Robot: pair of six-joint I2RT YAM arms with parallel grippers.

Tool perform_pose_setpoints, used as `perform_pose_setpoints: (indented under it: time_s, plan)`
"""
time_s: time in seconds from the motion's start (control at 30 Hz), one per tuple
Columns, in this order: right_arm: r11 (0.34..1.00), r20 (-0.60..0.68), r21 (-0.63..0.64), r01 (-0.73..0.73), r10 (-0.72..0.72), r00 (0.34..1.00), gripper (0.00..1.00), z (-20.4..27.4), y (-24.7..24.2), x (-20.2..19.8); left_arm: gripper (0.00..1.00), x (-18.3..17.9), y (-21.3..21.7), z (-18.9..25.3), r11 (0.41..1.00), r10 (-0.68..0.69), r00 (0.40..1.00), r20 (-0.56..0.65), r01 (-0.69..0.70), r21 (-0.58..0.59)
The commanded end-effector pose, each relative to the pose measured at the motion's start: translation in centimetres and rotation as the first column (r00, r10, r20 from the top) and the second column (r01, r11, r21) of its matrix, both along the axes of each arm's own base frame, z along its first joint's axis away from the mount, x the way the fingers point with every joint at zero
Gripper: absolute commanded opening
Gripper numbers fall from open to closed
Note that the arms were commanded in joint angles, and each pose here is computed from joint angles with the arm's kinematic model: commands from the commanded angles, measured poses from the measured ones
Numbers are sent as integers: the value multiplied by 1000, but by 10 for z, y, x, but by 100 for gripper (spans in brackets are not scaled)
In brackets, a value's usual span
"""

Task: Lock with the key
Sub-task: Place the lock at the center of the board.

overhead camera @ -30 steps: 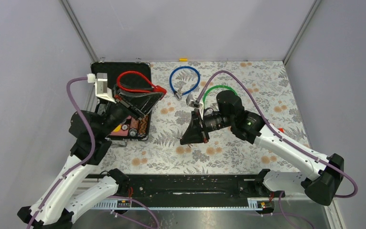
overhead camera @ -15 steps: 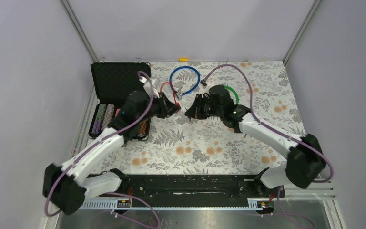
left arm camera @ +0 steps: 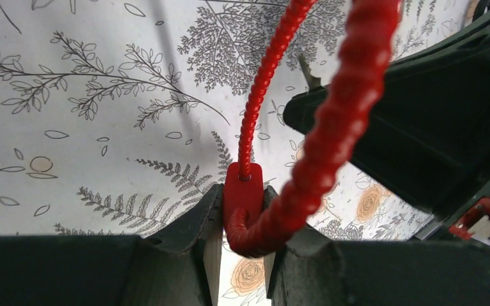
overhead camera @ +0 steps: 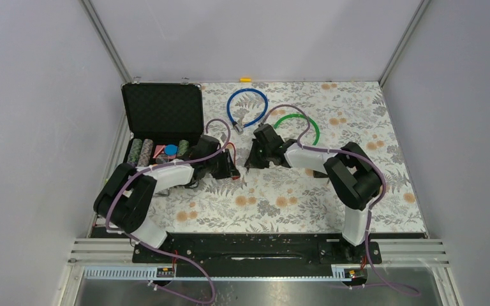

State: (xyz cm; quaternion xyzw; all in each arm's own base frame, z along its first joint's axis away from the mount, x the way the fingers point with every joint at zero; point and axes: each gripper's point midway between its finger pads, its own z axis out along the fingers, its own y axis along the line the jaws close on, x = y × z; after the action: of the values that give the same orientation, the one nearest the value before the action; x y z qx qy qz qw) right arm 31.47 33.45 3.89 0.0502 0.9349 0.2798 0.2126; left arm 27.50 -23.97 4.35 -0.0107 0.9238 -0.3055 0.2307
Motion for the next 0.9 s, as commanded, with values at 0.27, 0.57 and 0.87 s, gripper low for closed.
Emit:
perform_pose_setpoints:
  time_s: [0.27,0.57,0.87]
  plan:
    - [998,10,-70,10,-9,1000,42,9,4,-5,52,3,5,-8,996,88,996,-17,-88,-20]
    - [988,225,-101,114,-89,970,64,87,-44,-5,99,-10,45,31,979,191,977,96,-197,58]
    - [919,639,-4,394,-301,708,70,220,-187,-49,99,-51,98,147,942,288,883,371,-332,59]
